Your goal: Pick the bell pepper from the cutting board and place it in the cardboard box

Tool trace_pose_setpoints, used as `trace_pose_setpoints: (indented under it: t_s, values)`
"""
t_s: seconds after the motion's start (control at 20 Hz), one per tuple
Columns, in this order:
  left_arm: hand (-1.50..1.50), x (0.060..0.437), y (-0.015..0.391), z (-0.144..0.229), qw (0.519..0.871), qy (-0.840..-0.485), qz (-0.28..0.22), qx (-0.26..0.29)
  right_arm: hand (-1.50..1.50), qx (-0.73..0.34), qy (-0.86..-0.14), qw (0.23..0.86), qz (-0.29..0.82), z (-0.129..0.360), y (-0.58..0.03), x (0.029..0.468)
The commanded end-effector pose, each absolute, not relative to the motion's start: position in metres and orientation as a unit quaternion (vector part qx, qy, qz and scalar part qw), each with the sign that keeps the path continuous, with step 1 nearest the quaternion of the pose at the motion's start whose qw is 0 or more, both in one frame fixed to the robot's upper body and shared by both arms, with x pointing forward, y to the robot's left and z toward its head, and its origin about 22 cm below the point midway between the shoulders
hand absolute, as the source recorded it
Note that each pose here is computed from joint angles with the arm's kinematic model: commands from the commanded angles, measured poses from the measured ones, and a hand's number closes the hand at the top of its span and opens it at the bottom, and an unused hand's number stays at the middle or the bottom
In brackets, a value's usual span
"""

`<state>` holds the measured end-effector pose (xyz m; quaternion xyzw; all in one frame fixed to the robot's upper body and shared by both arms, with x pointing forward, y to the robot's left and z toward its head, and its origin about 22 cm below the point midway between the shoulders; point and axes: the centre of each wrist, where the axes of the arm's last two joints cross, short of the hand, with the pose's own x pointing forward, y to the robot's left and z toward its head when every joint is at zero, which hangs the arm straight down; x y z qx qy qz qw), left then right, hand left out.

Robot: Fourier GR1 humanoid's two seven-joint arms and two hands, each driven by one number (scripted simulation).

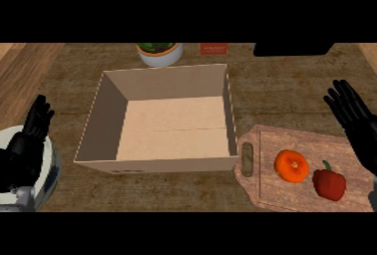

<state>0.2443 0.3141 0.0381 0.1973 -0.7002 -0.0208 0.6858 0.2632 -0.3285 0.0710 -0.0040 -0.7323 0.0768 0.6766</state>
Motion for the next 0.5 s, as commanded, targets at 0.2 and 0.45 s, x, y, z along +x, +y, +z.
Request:
trace_pose_setpoints:
  t_s: [0.2, 0.45]
  values:
    - [0.00, 0.244, 0.360, 0.041, 0.689, -0.645, -0.075, 0.321, -1.50, -0.012, -0.733, 0.679, 0.032, 0.043, -0.377, 0.221]
    - [0.00, 0.235, 0.355, 0.017, 0.722, -0.619, -0.080, 0.300, -1.50, -0.202, -0.649, 0.650, 0.339, 0.035, -0.394, 0.193]
